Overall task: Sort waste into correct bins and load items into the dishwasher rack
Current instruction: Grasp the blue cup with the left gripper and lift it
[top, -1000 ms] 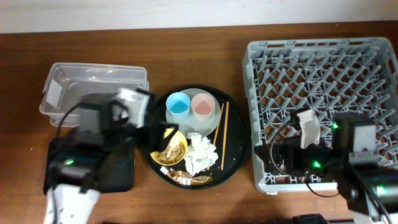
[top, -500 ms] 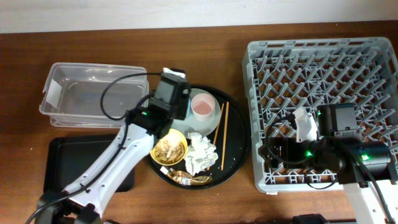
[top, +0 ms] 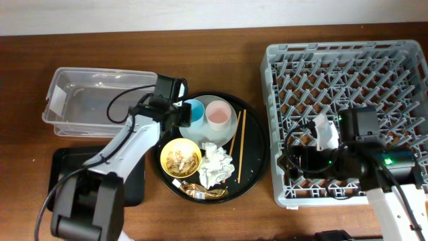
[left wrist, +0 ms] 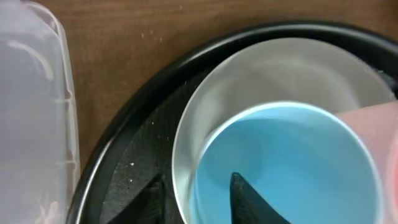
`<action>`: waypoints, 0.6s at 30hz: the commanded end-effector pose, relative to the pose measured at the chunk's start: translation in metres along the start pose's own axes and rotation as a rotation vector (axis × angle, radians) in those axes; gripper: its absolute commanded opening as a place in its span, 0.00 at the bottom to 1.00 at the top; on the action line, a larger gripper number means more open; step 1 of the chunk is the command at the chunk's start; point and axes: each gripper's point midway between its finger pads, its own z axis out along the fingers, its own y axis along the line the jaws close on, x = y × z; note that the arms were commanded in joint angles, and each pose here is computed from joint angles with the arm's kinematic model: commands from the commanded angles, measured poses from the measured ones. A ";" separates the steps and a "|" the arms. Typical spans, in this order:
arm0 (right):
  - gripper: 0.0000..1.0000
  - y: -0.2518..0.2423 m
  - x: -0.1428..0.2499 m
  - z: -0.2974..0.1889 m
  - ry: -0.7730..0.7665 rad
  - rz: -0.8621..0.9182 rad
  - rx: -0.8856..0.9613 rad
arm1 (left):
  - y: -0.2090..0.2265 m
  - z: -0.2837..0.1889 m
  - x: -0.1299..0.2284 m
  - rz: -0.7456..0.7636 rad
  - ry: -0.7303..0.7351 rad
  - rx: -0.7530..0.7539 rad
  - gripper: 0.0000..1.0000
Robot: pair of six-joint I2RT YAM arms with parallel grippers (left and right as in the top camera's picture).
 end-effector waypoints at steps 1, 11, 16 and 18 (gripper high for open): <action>0.98 -0.002 -0.002 0.002 0.015 0.011 0.010 | -0.003 0.002 -0.005 -0.004 -0.008 0.019 0.15; 0.98 0.017 0.004 0.001 0.042 0.005 -0.101 | -0.009 -0.134 -0.047 -0.015 -0.088 0.045 0.01; 0.92 0.105 -0.008 -0.043 -0.093 -0.245 -0.616 | -0.066 -0.268 -0.046 -0.014 -0.230 0.665 0.01; 0.92 0.144 -0.012 -0.086 -0.199 -0.414 -0.862 | -0.087 -0.327 -0.039 0.048 -0.277 0.977 0.01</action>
